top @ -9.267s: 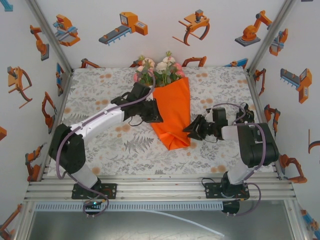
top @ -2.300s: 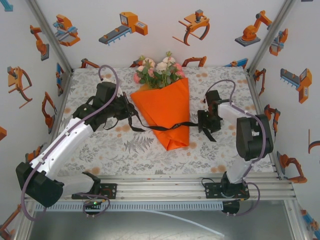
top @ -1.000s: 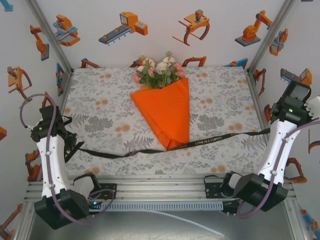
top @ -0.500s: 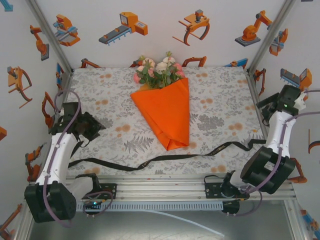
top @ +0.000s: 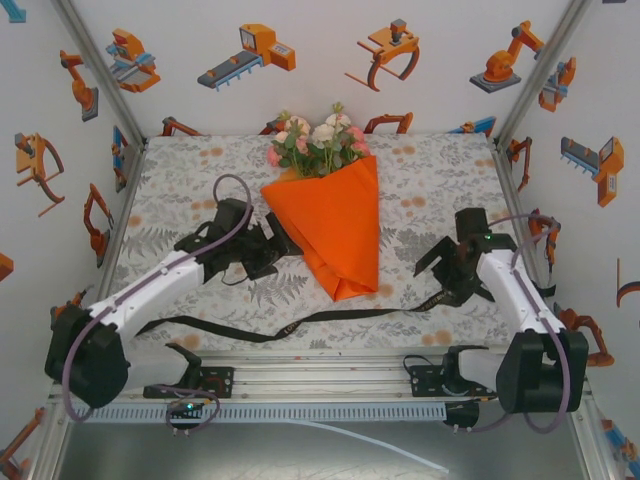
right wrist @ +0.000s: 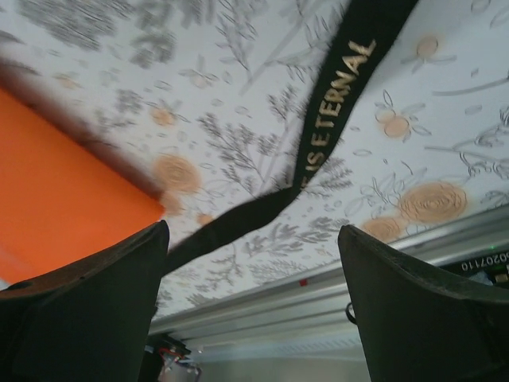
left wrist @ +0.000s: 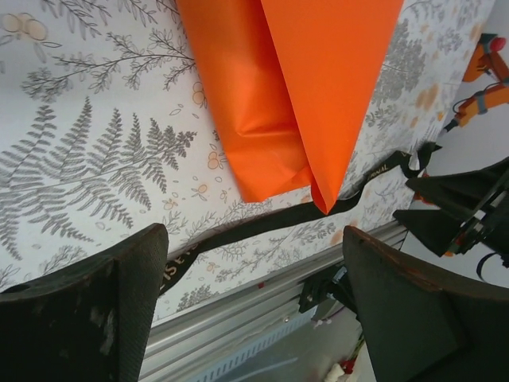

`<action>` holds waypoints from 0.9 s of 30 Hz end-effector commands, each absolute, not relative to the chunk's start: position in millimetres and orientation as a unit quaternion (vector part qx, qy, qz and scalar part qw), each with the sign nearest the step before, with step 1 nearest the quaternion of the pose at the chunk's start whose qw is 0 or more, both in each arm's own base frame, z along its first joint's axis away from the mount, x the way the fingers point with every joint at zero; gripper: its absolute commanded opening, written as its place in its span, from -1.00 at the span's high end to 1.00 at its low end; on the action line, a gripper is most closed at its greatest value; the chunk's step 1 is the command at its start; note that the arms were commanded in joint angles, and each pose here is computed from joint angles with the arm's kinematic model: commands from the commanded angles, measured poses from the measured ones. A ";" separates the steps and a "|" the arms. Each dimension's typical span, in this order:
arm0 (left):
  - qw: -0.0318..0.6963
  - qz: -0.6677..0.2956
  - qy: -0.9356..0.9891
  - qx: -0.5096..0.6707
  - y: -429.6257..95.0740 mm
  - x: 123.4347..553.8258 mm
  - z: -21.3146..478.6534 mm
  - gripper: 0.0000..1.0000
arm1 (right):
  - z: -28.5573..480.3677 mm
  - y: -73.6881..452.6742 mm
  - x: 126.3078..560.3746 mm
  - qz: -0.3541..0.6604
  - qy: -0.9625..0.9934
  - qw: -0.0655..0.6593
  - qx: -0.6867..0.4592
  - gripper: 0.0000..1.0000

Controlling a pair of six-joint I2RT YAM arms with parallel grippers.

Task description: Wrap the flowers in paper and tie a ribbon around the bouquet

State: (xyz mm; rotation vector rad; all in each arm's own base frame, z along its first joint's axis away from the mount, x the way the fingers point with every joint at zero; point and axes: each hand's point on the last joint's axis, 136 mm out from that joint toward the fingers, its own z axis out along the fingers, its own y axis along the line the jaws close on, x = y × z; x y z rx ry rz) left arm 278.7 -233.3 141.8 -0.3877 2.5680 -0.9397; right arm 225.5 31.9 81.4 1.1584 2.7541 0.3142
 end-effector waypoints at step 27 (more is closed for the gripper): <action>0.143 -0.228 0.953 -0.137 -289.9 315.0 52.7 -0.32 | 35.4 161.2 371.4 0.271 0.948 0.126 0.109 -0.37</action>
